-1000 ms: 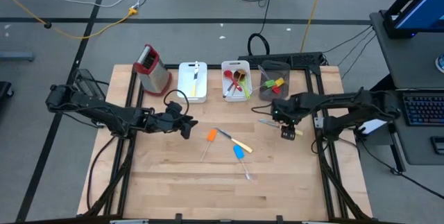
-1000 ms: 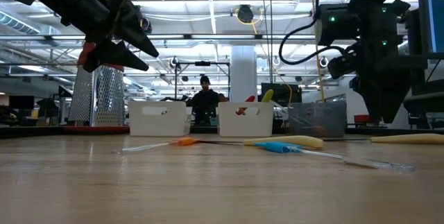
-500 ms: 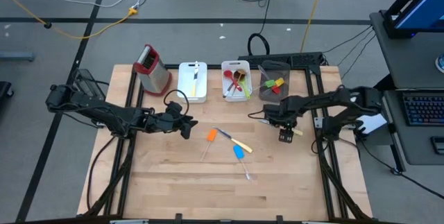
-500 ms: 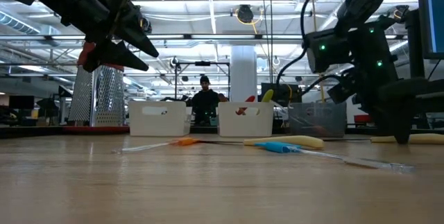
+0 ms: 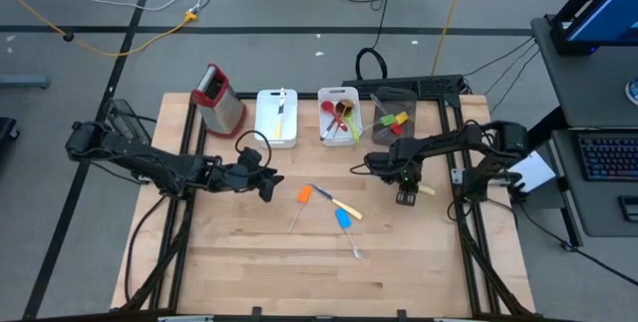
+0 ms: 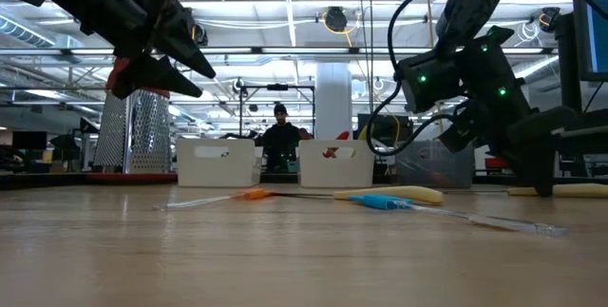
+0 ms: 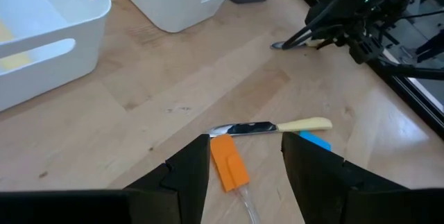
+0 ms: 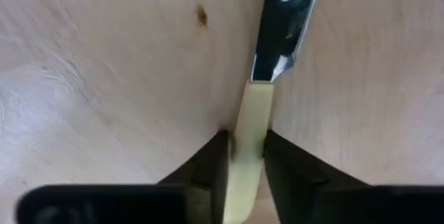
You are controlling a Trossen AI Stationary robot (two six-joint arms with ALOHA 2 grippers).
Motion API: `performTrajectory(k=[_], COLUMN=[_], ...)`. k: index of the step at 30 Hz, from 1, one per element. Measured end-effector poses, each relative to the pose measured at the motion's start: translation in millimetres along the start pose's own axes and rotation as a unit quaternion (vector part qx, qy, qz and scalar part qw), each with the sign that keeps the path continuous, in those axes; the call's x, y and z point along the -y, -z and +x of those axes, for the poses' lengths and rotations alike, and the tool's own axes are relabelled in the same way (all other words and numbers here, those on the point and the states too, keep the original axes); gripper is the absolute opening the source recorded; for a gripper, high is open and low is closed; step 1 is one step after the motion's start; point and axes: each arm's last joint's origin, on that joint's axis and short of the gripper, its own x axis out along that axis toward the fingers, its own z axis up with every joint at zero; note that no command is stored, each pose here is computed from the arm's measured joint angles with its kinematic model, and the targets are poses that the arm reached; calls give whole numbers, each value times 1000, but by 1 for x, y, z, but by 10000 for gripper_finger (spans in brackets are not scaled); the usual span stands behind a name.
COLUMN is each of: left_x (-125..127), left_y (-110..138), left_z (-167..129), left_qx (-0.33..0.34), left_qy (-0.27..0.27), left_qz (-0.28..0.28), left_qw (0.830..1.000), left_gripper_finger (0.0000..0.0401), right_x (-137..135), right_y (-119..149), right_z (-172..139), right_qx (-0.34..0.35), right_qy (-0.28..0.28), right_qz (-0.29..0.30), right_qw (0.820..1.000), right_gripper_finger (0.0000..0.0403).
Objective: Pick & Place Kitchen Items
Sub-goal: Put the right yellow knife into the left white bin
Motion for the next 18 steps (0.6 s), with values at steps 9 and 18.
performTrajectory(k=[9, 18], left_x=[-1, -1], left_y=[1, 2], left_z=[0, 0], left_qx=[-3, -14], left_qy=[-4, -1], left_qz=[1, 7], left_qw=[1000, 1000], left_gripper_finger=[184, 184], right_x=[0, 1], right_y=[2, 26], right_z=[-7, -30], right_qx=[29, 57], right_qy=[0, -27], right_qz=[0, 1], right_qw=[1000, 998], right_gripper_finger=[42, 42])
